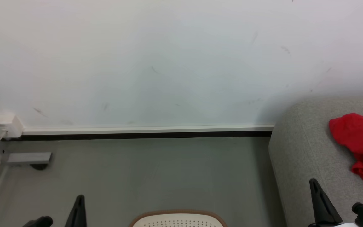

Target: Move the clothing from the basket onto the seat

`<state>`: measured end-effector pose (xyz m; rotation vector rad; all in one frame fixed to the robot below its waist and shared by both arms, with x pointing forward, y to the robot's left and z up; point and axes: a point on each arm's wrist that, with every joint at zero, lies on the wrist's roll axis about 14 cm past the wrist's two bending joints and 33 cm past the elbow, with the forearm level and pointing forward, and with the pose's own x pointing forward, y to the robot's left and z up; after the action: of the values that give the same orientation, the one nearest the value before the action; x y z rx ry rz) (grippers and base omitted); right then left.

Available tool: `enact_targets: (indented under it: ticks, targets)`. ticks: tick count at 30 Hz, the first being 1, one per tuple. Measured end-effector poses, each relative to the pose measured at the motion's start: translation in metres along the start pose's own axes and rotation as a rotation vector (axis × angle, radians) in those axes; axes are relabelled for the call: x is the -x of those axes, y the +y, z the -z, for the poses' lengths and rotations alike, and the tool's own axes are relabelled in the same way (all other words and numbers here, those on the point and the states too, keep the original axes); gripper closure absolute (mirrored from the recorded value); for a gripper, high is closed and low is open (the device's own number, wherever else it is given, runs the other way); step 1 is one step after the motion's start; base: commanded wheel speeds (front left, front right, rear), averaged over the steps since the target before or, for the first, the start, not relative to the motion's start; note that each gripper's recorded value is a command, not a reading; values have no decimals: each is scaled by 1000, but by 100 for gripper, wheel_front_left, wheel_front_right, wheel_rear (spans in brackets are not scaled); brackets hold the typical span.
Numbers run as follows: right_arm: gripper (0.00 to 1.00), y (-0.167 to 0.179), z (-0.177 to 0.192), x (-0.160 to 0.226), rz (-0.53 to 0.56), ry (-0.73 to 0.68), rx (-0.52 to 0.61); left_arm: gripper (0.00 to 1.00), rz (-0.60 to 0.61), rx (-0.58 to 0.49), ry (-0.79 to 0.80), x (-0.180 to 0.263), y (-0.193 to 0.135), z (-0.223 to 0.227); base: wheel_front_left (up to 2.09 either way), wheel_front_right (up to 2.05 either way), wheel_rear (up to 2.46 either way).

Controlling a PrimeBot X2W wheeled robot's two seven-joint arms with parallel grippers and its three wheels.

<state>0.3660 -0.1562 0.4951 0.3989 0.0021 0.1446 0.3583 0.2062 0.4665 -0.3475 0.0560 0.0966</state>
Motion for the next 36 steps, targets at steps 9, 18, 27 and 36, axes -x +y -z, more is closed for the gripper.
enact_targets:
  ticks: [9,18,27,36]
  targets:
    - [100,-9,-2,-1,47,0,-144,100,-14,158,2,-2,0,-3,0,0,0]
    - [100,-16,-4,-3,81,-5,-271,100,-23,291,9,-5,0,-5,0,0,0]
    - [100,-21,-7,-4,105,-10,-390,100,-22,416,15,-8,-1,-7,0,0,0]
    - [100,-25,-8,-5,124,-17,-506,100,-20,535,22,-10,-3,-9,0,0,0]
